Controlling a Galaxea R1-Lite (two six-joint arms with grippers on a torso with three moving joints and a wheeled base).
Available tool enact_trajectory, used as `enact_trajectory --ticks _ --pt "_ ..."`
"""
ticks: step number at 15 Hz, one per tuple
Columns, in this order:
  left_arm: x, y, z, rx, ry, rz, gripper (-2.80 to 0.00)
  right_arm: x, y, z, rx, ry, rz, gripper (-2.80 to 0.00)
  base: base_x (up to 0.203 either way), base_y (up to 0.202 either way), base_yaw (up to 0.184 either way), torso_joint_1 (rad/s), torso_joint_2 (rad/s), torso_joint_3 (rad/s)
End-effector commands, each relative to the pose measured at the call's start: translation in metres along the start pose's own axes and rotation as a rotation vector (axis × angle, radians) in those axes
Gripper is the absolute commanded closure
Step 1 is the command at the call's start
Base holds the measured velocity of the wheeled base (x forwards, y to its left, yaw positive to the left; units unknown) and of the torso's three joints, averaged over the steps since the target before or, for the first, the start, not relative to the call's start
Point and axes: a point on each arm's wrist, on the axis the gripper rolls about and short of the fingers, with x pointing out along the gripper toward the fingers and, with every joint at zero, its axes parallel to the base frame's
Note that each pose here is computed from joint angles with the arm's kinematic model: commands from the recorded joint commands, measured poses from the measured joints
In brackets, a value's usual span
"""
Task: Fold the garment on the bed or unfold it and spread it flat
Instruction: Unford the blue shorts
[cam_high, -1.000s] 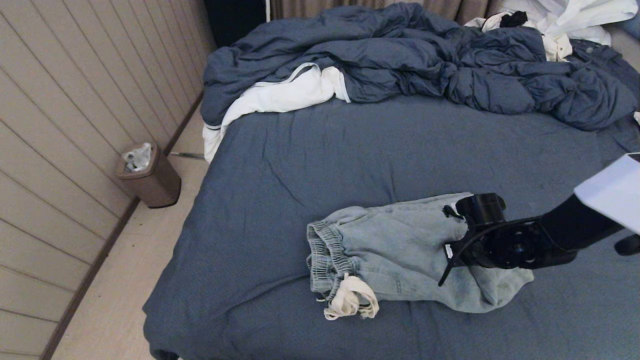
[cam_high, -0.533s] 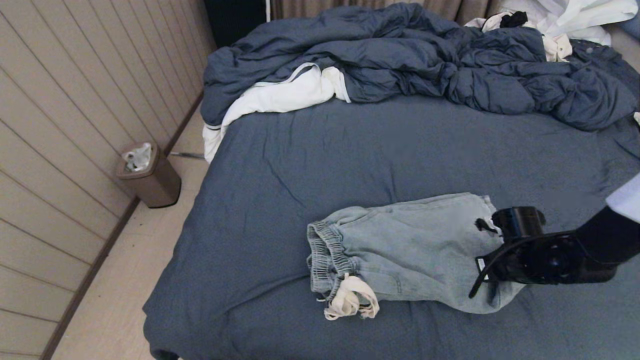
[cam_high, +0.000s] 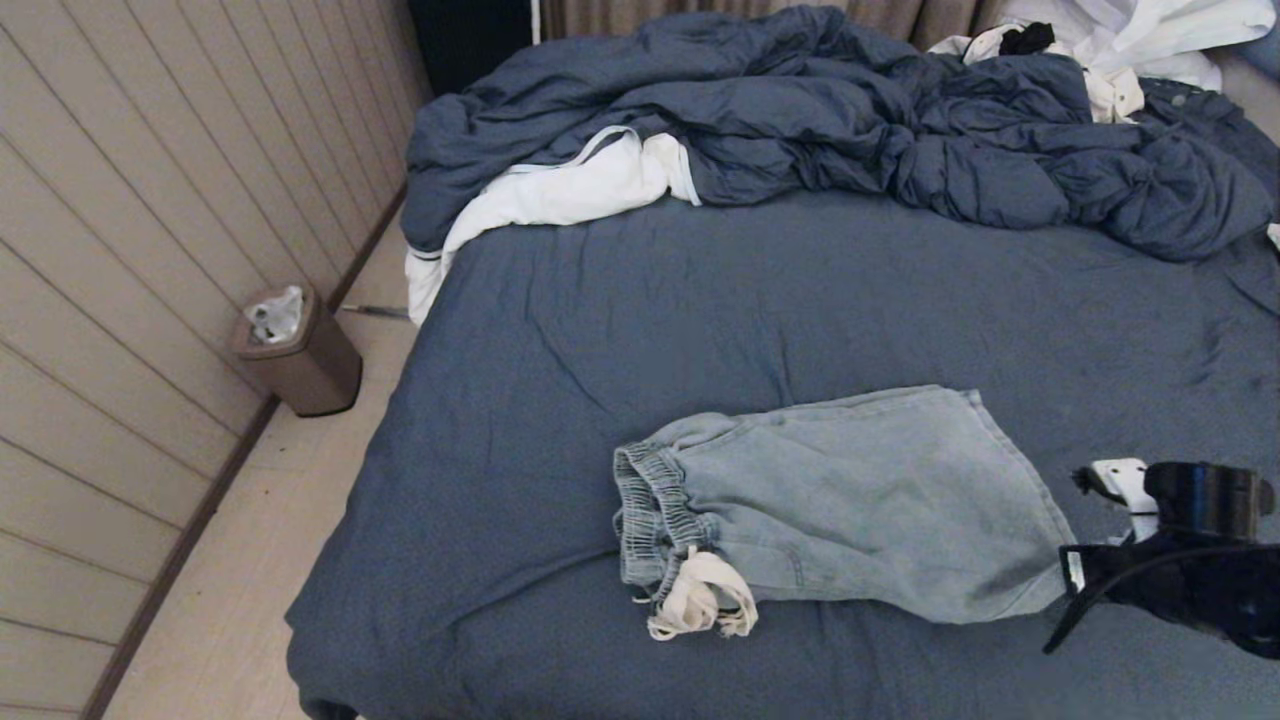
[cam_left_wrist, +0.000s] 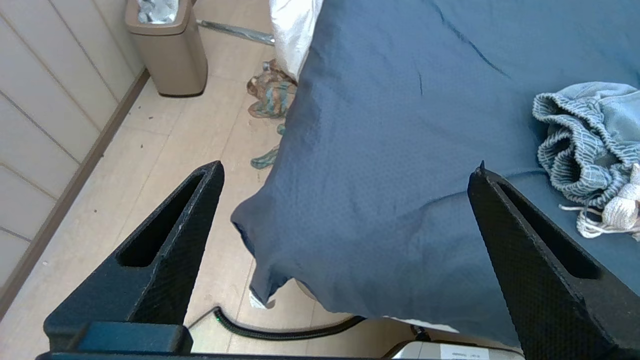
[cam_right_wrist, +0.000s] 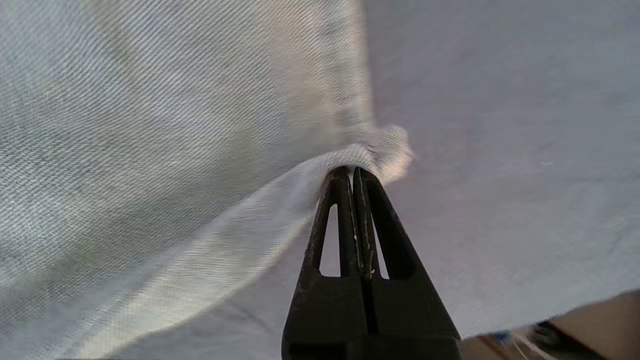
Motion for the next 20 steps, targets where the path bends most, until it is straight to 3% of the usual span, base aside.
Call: enact_trajectory --ticks 1,5,6,8,10,13,16,18,20 --pt "0.0 0.0 0.0 -0.001 -0.001 0.0 -2.8 -0.02 -0.012 0.009 0.022 -0.082 -0.013 0.0 0.0 0.0 0.0 0.0 0.0 0.0" --pt "-0.001 0.0 0.002 0.017 -0.002 0.006 -2.8 -0.06 -0.025 0.039 0.062 -0.216 -0.023 0.0 0.0 0.0 0.0 0.0 0.0 0.0" --pt "-0.004 -0.001 0.013 0.008 -0.029 -0.003 -2.8 -0.071 -0.029 0.051 0.093 -0.235 -0.004 0.0 0.0 0.0 0.0 0.0 0.0 0.0" --pt "-0.012 -0.007 0.06 -0.05 -0.083 -0.017 -2.8 -0.096 -0.036 0.075 0.168 -0.248 0.09 0.0 0.0 0.0 0.0 0.0 0.0 0.0" --pt "0.0 -0.013 0.102 -0.097 0.002 -0.053 -2.8 -0.123 -0.042 0.098 0.256 -0.203 0.198 0.0 0.0 0.0 0.0 0.0 0.0 0.0" --pt "0.041 -0.021 0.145 -0.144 0.16 -0.151 -2.8 -0.155 -0.05 0.128 0.401 -0.154 0.364 0.0 0.0 0.0 0.0 0.0 0.0 0.0" --pt "0.089 -0.03 0.181 -0.215 0.272 -0.271 -2.8 -0.144 -0.052 0.143 0.463 -0.117 0.414 0.0 0.0 0.0 0.0 0.0 0.0 0.0" --pt "0.118 -0.043 0.192 -0.26 0.358 -0.376 -2.8 -0.136 -0.041 0.15 0.494 -0.08 0.453 0.0 0.0 0.0 0.0 0.0 0.0 0.0" --pt "0.146 -0.072 0.187 -0.276 0.479 -0.466 -2.8 -0.121 -0.015 0.158 0.499 -0.017 0.521 0.0 0.0 0.0 0.0 0.0 0.0 0.0"
